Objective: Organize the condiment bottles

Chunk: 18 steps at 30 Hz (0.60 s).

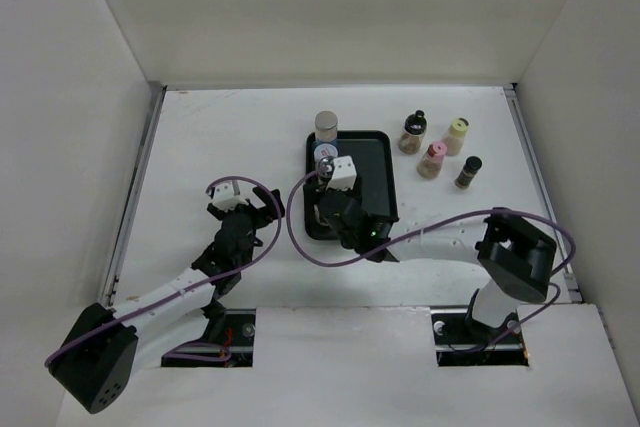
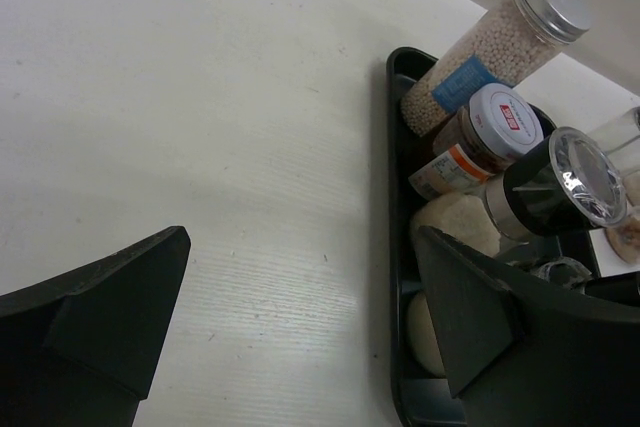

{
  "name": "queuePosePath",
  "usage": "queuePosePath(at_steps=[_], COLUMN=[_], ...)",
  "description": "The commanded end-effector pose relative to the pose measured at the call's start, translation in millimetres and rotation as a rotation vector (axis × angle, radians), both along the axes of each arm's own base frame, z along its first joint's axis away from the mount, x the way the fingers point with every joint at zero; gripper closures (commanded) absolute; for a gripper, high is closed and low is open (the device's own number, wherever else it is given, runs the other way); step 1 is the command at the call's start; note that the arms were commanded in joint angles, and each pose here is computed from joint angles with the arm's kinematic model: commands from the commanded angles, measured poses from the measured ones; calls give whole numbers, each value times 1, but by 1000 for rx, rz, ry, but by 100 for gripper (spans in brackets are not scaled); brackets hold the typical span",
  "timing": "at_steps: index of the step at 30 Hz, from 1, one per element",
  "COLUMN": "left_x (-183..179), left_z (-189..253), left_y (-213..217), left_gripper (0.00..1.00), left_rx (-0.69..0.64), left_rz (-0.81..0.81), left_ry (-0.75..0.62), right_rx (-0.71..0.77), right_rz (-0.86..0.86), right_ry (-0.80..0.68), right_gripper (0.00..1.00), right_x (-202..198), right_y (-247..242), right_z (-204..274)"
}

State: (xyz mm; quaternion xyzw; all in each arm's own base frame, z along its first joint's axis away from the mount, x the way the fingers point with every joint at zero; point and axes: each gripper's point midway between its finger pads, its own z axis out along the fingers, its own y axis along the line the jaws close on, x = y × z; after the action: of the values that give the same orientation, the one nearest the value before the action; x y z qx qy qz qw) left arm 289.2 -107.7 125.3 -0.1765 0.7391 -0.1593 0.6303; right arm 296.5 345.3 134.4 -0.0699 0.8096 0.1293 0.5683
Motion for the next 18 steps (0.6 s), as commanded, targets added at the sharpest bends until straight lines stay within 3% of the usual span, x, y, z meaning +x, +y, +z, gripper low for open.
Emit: queuePosePath(at_steps=[1, 5, 8, 13, 18], left_x=[3, 4, 4, 3, 3], left_z=[11, 11, 13, 14, 14], left_y=[-4, -4, -6, -5, -5], left_gripper=[0, 0, 0, 0, 0], left_rx=[-49, -52, -59, -64, -63], left_rz=[-10, -7, -11, -9, -9], left_ry=[-37, -35, -40, -45, -41], right_rx=[142, 185, 201, 185, 104], right_rz=[-15, -16, -90, -312, -404], right_ry=[-89, -111, -126, -127, -104], right_gripper=[8, 2, 2, 3, 4], right_x=[3, -10, -2, 53, 116], right_y=[11, -18, -67, -164, -213], right_z=[56, 82, 93, 103, 117])
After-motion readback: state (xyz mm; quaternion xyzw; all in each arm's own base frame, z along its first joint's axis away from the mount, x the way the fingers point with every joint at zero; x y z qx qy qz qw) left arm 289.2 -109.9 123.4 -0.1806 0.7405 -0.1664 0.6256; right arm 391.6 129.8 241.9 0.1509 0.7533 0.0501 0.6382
